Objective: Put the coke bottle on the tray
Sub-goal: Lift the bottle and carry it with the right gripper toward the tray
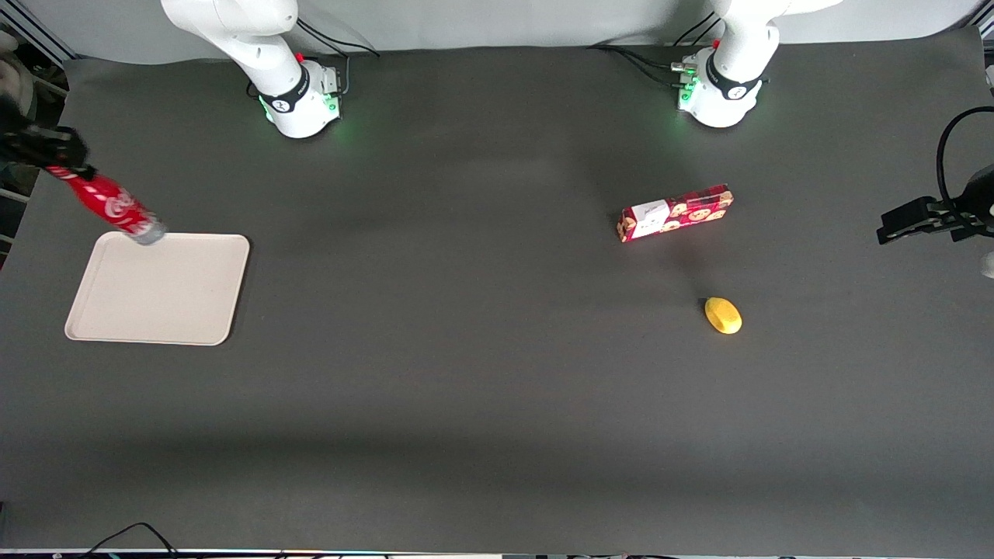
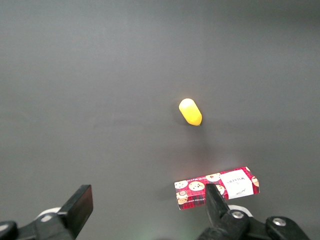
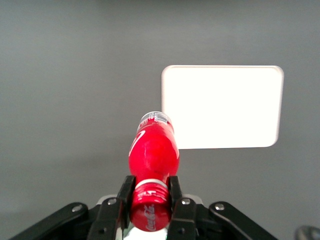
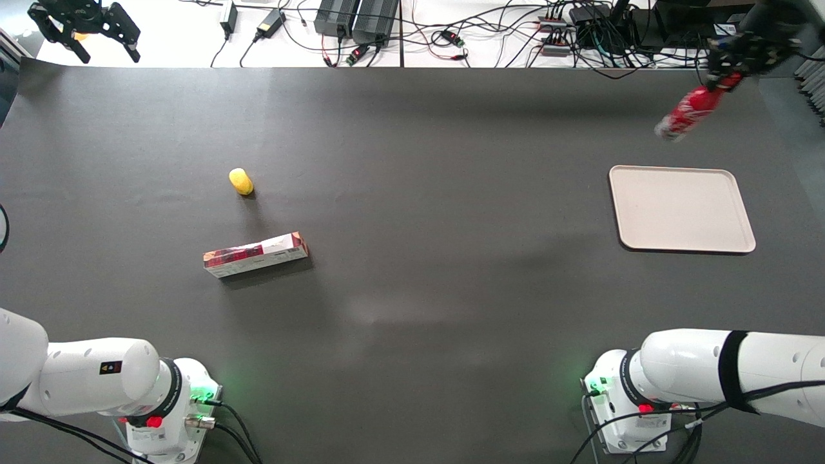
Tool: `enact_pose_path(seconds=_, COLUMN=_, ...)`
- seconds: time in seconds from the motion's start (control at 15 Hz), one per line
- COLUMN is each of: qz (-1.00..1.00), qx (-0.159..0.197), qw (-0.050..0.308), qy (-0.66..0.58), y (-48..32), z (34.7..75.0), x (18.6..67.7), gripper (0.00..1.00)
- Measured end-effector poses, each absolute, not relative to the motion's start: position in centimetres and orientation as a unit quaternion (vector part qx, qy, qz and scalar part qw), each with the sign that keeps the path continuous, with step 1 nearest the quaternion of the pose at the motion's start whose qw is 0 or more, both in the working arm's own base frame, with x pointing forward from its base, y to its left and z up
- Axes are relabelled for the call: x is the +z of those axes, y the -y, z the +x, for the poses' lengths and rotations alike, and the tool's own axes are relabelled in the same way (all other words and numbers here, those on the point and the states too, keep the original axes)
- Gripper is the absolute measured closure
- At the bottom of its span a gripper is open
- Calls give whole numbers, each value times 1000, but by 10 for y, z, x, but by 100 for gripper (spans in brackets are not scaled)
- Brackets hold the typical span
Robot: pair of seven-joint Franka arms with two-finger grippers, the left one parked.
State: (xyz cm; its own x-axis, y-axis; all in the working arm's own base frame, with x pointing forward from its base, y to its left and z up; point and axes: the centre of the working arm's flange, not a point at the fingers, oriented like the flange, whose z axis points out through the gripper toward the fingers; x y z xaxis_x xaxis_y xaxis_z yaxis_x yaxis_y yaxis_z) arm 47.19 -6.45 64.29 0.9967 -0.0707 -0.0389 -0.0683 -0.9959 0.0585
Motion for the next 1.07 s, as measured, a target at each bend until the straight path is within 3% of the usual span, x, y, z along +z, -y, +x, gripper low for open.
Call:
enact_pose_path(seconds=0.33, qz=1000, qx=-19, qw=23, qy=2, y=230, z=466, x=621, gripper=67)
enact_pose_path(seconds=0.53, qz=999, qx=-11, qw=46, qy=-24, y=311, z=472, x=585, gripper=67)
enact_pose_path(seconds=0.73, qz=997, qx=-26, qw=58, qy=-35, y=344, z=491, x=535, gripper=67)
enact_pose_path(seconds=1.07, qz=997, qx=-33, qw=48, qy=-56, y=392, z=507, x=447, gripper=67)
